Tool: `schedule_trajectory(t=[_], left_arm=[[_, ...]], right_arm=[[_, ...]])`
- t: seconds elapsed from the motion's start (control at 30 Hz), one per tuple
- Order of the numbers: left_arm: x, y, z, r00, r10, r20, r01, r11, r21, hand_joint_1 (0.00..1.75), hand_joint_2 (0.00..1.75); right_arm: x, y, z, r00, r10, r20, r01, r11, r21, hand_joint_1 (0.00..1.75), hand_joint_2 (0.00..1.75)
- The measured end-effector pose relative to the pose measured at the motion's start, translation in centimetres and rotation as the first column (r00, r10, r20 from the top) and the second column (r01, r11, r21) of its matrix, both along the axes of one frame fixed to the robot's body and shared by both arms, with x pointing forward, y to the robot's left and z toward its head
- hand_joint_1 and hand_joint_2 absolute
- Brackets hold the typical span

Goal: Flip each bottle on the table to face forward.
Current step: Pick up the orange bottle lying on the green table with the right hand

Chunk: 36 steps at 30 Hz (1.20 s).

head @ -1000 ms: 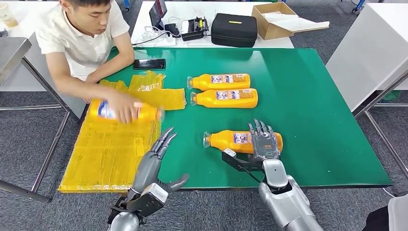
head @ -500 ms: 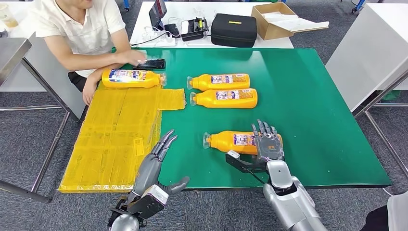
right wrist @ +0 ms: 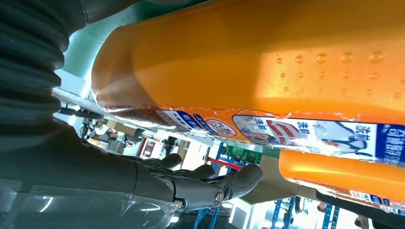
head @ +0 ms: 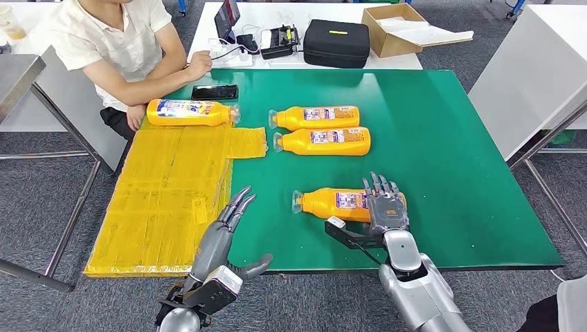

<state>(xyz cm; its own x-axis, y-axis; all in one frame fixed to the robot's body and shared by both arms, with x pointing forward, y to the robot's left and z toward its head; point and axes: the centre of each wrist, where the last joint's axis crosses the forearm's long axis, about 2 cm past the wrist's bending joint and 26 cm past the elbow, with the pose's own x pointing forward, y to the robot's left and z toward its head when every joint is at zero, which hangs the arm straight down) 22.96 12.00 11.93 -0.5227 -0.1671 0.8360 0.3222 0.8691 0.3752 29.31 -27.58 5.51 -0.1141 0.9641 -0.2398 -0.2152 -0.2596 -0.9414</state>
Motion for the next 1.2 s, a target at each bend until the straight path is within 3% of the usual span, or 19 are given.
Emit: schedule_trajectory(t=[0.23,0.37,0.4,0.73,0.97,1.2], left_arm=[[-0.1,0.0,-0.1,1.0,0.001,-0.004,-0.001,1.0,-0.001,0.0,1.75],[-0.3,-0.3,-0.1,0.998,-0.017,-0.063,0.015,0.999,-0.03,0.0,1.75],[-0.4,-0.4,-0.1,0.997,-0.021,-0.079,0.018,0.999,-0.036,0.0,1.75],[-0.3,-0.7,-0.2,0.995,-0.042,-0.091,0.036,0.997,-0.068,0.0,1.75],[-0.1,-1.2,-0.1,0.995,-0.066,-0.077,0.06,0.995,-0.078,0.0,1.75],[0.2,-1.3,-0.2,0.992,-0.093,-0.087,0.078,0.983,-0.166,0.0,1.75]], right_arm=[[-0.2,-0.1,0.0,1.0,-0.001,0.003,0.001,1.0,-0.002,0.0,1.75],[-0.3,-1.0,0.0,0.998,-0.049,-0.043,0.048,0.999,-0.016,1.68,1.75],[-0.3,-1.5,0.0,0.996,-0.065,-0.065,0.064,0.998,-0.015,1.75,1.75],[0.2,-6.8,-0.1,0.985,-0.063,-0.161,0.095,0.975,0.2,1.75,1.75],[0.1,-8.7,-0.7,0.98,-0.07,-0.184,0.123,0.948,0.292,1.75,1.75],[-1.2,-9.6,-1.2,0.984,0.037,-0.175,0.065,0.837,0.543,1.75,1.75]])
